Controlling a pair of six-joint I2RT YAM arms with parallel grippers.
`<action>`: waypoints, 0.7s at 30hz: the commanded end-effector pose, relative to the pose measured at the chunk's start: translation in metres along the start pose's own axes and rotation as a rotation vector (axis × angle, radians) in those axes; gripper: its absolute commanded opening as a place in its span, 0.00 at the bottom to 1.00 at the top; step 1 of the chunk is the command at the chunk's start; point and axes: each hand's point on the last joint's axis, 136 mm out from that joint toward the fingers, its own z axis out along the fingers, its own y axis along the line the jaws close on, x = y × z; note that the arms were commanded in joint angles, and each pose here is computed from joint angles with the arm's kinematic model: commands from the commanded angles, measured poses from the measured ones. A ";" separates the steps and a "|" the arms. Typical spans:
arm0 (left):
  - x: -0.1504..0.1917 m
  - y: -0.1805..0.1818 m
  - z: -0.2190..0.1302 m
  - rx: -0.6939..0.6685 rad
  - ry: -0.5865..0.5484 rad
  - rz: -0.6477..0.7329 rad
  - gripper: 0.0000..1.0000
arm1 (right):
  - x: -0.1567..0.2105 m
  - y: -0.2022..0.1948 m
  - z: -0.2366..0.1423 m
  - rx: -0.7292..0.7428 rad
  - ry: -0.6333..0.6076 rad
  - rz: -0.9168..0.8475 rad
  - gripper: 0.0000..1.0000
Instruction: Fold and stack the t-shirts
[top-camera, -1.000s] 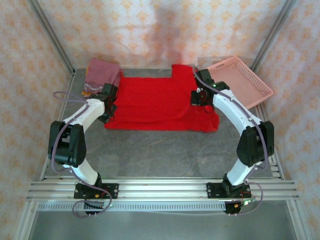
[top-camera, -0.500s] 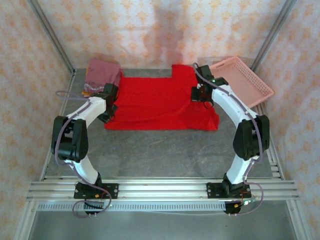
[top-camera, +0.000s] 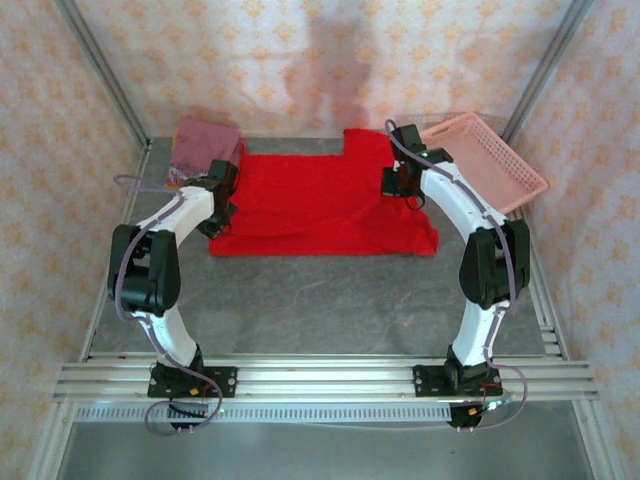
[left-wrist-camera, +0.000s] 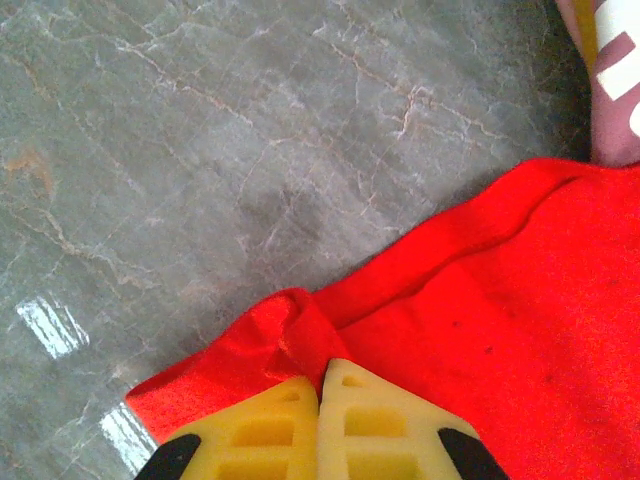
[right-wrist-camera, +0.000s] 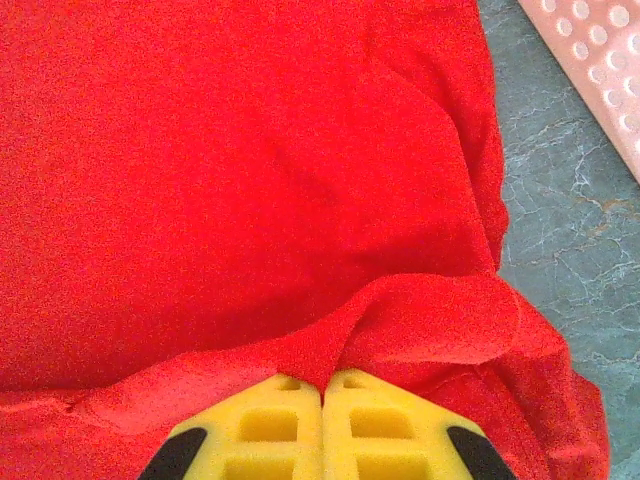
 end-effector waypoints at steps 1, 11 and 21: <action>-0.012 0.004 0.002 -0.045 -0.025 0.018 0.00 | -0.014 -0.003 -0.003 0.018 -0.029 -0.009 0.00; -0.006 -0.015 0.011 -0.014 0.027 0.052 0.00 | -0.012 -0.017 -0.004 0.083 -0.024 0.009 0.00; -0.004 -0.030 0.016 0.004 0.056 0.098 0.00 | -0.006 -0.029 -0.009 0.104 -0.035 0.041 0.00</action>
